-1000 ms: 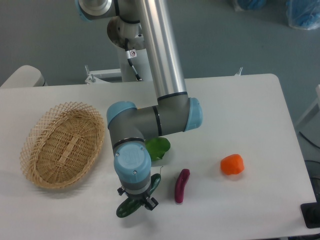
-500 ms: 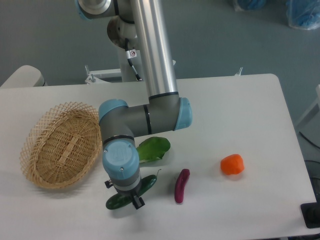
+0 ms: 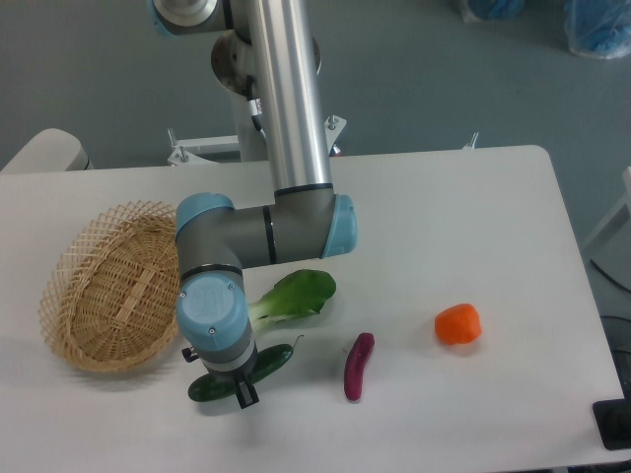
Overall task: Place the cucumber on the table
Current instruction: 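Carry the cucumber beside the bok choy and lower it to the table, then open the gripper to release the cucumber on the table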
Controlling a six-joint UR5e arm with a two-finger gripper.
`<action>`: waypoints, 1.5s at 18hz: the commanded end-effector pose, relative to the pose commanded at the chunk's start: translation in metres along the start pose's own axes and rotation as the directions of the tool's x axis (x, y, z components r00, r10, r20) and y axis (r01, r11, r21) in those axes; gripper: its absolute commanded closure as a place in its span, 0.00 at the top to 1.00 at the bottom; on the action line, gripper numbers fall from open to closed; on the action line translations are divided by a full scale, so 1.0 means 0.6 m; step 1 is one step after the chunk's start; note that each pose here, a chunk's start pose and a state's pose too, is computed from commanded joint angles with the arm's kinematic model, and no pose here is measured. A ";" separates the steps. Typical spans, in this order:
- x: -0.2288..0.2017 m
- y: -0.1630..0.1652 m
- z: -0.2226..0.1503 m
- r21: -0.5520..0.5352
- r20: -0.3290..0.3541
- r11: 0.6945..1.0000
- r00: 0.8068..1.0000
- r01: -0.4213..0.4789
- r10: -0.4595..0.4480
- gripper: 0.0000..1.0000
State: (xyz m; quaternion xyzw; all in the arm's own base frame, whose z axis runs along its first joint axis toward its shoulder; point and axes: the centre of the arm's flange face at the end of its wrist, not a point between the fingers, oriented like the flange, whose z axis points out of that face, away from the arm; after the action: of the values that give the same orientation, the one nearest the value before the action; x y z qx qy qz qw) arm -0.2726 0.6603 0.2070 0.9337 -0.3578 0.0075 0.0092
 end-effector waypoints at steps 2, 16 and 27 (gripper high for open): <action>-0.001 0.000 -0.001 0.002 0.001 1.000 1.000 0.003 -0.003 0.42; -0.031 0.022 -0.037 0.038 0.054 0.999 0.998 0.035 -0.038 1.00; -0.118 0.172 -0.101 0.096 0.027 0.984 0.988 0.151 -0.154 1.00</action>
State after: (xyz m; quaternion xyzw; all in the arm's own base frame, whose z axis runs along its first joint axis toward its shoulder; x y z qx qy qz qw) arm -0.3949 0.6323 0.2676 0.9578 -0.2847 0.0076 -0.0400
